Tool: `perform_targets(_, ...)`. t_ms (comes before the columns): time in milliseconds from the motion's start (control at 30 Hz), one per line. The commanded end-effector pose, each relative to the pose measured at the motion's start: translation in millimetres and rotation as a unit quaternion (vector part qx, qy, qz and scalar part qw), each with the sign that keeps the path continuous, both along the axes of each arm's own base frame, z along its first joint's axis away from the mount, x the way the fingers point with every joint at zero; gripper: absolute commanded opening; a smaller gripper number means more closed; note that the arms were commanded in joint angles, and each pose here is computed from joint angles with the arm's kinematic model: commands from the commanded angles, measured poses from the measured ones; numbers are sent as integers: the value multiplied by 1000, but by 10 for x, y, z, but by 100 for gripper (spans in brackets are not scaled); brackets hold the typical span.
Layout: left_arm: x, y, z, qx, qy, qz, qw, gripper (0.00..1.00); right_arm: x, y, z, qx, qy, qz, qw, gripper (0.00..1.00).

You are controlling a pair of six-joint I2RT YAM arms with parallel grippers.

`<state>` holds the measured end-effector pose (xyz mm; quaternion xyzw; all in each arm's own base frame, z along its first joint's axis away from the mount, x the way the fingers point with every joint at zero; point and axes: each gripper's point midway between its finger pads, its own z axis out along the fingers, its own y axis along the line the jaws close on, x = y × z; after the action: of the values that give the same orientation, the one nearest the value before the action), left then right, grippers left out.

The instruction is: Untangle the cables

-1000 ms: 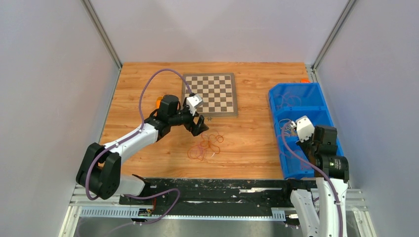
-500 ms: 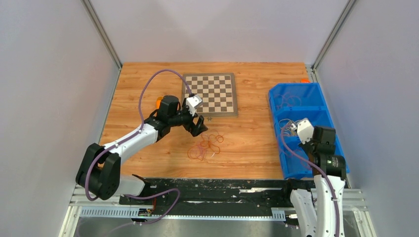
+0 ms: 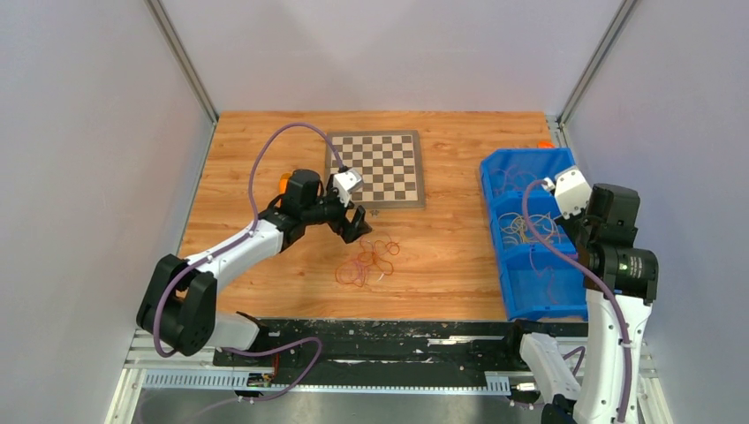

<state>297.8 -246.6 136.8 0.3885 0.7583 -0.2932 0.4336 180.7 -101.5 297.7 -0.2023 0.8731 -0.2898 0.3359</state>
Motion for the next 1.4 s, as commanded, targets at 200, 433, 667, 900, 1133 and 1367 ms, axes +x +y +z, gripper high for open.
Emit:
perform_targets(200,133,-89,75,-9,-17,-16,1000,98,-664,-68,-736,-25,170,-16,985,0)
perform_targets(433,168,-79,19,-13,-6,-14,1000,98,-500,-97,-1145,-29,179,-8,983,0)
perform_targets(667,225,-32,118,-40,37,1,998,100,-156,-10,-1632,22,198,40,979,21)
perform_targets(900,216,201,310,-65,81,39,994,100,53,800,-932,230,191,163,940,85)
perform_targets(1133,141,395,348,-74,100,81,989,100,432,1467,-543,368,158,237,885,91)
perform_targets(1367,-8,760,248,-111,229,115,960,89,991,2451,-945,392,176,347,834,87)
